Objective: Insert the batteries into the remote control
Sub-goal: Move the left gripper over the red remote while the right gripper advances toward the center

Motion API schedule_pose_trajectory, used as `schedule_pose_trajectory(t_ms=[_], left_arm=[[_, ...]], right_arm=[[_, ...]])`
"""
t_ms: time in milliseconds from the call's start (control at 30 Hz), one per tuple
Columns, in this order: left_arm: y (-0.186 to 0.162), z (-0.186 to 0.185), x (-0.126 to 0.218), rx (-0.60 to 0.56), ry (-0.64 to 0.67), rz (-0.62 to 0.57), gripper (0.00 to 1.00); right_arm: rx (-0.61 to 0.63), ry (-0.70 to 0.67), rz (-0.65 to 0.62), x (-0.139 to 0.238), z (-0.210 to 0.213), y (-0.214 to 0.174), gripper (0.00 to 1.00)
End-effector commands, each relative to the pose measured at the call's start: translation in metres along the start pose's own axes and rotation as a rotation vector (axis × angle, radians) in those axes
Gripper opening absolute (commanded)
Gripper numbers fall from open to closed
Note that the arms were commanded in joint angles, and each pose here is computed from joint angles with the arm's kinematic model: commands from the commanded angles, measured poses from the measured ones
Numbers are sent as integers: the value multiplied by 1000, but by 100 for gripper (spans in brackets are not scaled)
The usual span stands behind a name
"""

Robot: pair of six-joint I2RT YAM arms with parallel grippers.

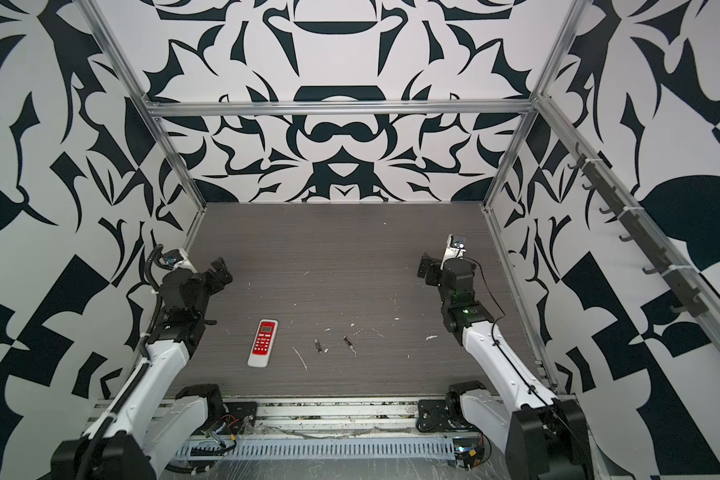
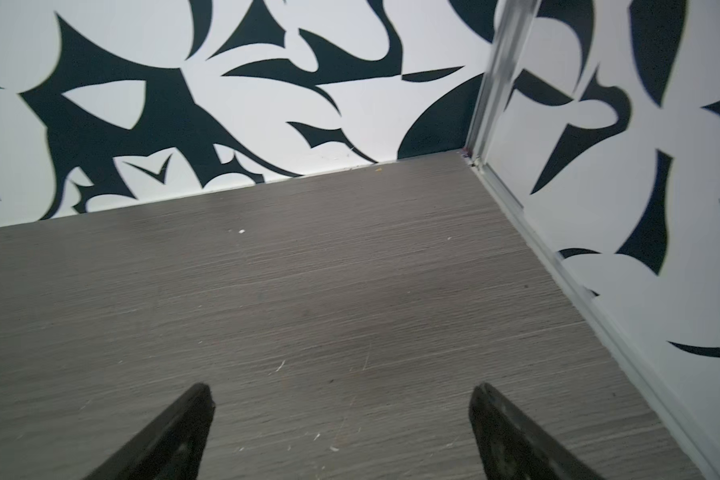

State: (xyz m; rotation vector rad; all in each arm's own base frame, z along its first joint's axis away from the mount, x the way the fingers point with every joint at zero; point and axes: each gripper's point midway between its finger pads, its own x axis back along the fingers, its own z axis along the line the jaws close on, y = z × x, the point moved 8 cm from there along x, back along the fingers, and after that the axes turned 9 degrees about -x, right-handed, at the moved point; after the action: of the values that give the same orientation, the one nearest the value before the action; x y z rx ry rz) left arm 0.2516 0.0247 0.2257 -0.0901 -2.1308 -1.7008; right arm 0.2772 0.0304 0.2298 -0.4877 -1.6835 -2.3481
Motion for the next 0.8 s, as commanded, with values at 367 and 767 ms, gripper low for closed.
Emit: schedule_pose_trajectory(t_ms=[367,767], left_arm=[[-34,-33,34,102,-164,533,99],[-72,-61,50,-32,-153,706,99]], right_arm=[[195,410,356,29,88,-33,100],[262,544,417,29,110,-43,98]])
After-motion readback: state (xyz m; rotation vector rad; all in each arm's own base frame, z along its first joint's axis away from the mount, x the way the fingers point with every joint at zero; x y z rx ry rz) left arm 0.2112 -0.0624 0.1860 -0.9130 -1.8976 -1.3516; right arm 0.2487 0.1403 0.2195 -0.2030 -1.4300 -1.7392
